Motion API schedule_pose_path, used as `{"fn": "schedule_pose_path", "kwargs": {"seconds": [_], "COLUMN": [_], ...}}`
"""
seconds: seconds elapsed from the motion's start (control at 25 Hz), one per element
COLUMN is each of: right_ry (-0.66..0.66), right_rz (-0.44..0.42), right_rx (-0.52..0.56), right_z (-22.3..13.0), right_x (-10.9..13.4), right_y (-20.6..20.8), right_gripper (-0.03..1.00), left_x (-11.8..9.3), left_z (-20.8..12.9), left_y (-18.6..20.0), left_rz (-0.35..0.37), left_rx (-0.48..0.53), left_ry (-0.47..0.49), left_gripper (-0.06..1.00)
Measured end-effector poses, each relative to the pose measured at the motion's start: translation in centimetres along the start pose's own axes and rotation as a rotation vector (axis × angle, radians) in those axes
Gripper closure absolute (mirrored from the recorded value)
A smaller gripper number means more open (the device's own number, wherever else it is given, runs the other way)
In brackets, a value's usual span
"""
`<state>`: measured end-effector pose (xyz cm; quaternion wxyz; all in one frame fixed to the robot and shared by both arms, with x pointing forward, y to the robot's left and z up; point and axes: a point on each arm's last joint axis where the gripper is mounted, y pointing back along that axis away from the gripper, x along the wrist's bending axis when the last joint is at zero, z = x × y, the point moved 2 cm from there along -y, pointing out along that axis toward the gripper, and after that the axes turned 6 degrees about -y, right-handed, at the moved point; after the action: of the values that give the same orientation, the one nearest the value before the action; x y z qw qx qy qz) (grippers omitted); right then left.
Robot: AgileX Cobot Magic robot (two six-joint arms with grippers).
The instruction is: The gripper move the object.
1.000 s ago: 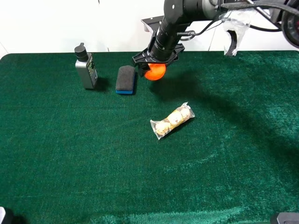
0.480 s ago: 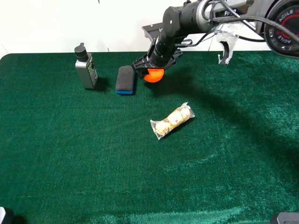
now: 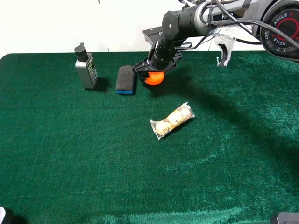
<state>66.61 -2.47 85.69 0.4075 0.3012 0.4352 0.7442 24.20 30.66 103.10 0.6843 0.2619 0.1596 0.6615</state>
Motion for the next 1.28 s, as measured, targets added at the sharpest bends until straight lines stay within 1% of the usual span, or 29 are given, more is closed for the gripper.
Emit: {"fn": "schedule_pose_path", "kwargs": {"seconds": [0.16,0.32,0.44,0.76,0.92,1.16,1.28], "right_ry": [0.0,-0.015,-0.018,-0.015,-0.008,-0.003,0.0], "right_rz": [-0.002,-0.004,-0.005,-0.008,-0.008,-0.007,-0.005], "right_rx": [0.0,0.0,-0.001,-0.007,-0.017,0.019,0.032], "right_z": [0.0,0.0,0.0,0.2,0.8,1.0,1.3], "right_x": [0.0,0.0,-0.1,-0.1,0.1,0.3,0.5], "right_y": [0.0,0.0,0.0,0.3,1.8,4.1,5.9], "right_gripper": [0.42,0.31,0.28,0.28,0.28,0.28,0.28], "left_x": [0.0,0.0,0.0,0.0,0.0,0.0,0.0], "left_z": [0.0,0.0,0.0,0.0,0.0,0.0,0.0], "left_y": [0.0,0.0,0.0,0.0,0.0,0.0,0.0], "left_rz": [0.0,0.0,0.0,0.0,0.0,0.0,0.0], "left_rx": [0.0,0.0,0.0,0.0,0.0,0.0,0.0], "left_ry": [0.0,0.0,0.0,0.0,0.0,0.0,0.0], "left_gripper": [-0.04,-0.04,-0.04,-0.04,-0.04,-0.04,-0.04]}}
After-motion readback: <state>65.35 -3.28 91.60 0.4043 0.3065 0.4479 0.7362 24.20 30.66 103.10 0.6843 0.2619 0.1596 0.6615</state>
